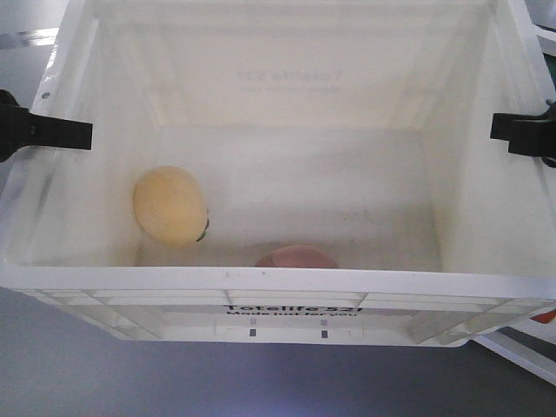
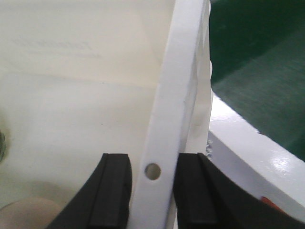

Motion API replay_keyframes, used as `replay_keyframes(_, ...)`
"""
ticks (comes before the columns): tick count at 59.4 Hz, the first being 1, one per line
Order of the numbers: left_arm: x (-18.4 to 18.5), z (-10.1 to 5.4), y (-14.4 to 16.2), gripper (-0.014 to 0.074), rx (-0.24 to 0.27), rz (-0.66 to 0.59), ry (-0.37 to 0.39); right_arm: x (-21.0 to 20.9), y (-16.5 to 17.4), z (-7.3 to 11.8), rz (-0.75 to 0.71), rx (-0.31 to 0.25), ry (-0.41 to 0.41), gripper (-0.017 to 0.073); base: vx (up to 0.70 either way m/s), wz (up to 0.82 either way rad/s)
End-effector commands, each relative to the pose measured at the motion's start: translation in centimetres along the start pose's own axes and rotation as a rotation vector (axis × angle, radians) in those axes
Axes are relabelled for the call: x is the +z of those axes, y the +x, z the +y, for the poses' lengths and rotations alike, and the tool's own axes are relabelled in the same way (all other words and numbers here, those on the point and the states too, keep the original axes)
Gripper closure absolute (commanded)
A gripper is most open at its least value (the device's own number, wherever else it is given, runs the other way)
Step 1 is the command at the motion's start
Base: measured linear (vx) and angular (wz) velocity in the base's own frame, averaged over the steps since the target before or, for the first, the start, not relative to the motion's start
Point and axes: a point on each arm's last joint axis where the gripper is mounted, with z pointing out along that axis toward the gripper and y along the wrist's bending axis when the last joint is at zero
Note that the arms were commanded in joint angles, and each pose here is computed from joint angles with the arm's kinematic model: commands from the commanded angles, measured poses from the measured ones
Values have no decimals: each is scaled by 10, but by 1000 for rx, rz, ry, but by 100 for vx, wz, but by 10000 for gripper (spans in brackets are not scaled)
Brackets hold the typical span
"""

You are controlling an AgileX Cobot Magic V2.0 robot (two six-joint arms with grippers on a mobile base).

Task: Place moving items into box and shelve
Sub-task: 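Hold the tote raised while the base drives away, then keep holding the tote while the base drives across the floor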

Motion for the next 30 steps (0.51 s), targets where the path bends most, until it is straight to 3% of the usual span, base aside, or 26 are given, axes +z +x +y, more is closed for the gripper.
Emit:
replay_keyframes(1, -17, -20, -18, 600, 7, -183, 87, -17, -23, 8, -202, 25, -58, 565, -17, 69)
replay_keyframes(30, -17, -20, -18, 600, 7, -183, 87, -17, -23, 8, -202, 25, -58, 565, -18, 73)
